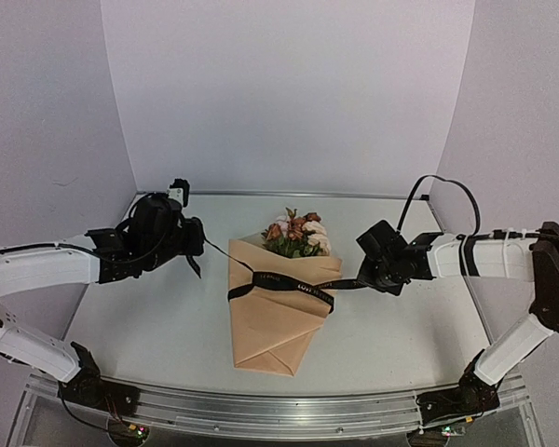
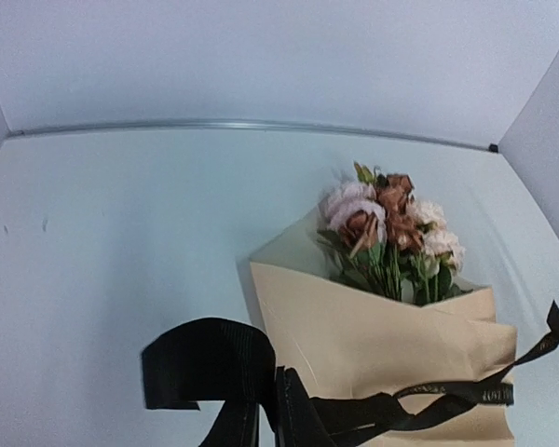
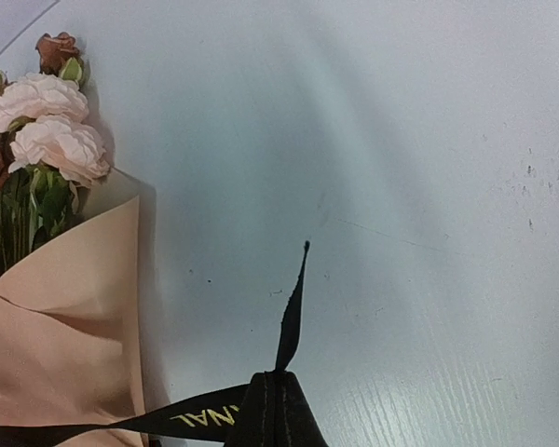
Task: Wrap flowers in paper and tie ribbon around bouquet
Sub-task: Cross the ribbon over the folded bouquet.
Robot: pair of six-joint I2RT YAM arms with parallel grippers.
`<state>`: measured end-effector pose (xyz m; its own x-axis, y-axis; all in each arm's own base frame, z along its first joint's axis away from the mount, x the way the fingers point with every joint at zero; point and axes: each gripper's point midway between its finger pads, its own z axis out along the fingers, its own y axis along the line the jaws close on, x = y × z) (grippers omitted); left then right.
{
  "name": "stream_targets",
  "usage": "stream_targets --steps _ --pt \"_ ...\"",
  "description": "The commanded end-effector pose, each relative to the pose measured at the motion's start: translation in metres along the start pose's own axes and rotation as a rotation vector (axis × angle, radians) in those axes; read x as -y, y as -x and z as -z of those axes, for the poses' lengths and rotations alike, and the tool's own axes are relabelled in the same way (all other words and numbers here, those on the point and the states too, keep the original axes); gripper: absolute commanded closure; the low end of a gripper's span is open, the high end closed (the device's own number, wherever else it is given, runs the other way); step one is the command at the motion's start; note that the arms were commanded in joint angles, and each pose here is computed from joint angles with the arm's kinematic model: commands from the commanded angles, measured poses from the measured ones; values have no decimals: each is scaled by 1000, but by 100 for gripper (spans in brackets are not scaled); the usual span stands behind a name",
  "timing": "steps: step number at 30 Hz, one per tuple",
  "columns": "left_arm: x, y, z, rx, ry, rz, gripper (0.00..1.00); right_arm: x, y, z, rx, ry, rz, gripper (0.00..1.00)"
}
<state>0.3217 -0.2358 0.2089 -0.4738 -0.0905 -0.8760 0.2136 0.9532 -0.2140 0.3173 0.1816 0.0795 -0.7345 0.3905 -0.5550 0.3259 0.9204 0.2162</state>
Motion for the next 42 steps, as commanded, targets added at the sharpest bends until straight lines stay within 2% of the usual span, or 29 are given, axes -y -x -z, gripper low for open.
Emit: stream_targets --steps 1,4,9,11,13,16,19,22,24,28,35,42 --pt "7 -84 -23 -201 -100 138 93 10 11 11 50 -27 7 100" --pt "5 -107 -24 -248 -116 196 93 14 14 15 64 -35 8 100" --pt "-5 -106 -19 -240 -87 273 89 16 15 21 63 -20 4 100" --pt "-8 -103 -16 -246 -95 342 75 15 16 24 63 -7 3 100" --pt "-7 -100 -16 -268 -134 424 69 12 17 26 61 6 8 100" --pt "-5 -97 -18 -327 -164 561 47 8 18 29 57 23 15 100" --pt "-5 -107 -19 -442 -132 676 39 4 18 31 48 41 22 100" --pt "1 -111 -23 -493 -134 718 36 2 18 32 45 51 31 100" --pt "11 -108 -30 -504 -166 654 37 1 19 32 47 54 37 100" --pt "36 -101 -44 -509 -187 358 38 -1 20 31 50 55 49 100" --pt "55 -132 -63 -585 -122 -7 37 -7 23 30 54 61 66 100" --pt "47 -141 -79 -593 -51 -109 38 -10 28 34 69 71 67 100"
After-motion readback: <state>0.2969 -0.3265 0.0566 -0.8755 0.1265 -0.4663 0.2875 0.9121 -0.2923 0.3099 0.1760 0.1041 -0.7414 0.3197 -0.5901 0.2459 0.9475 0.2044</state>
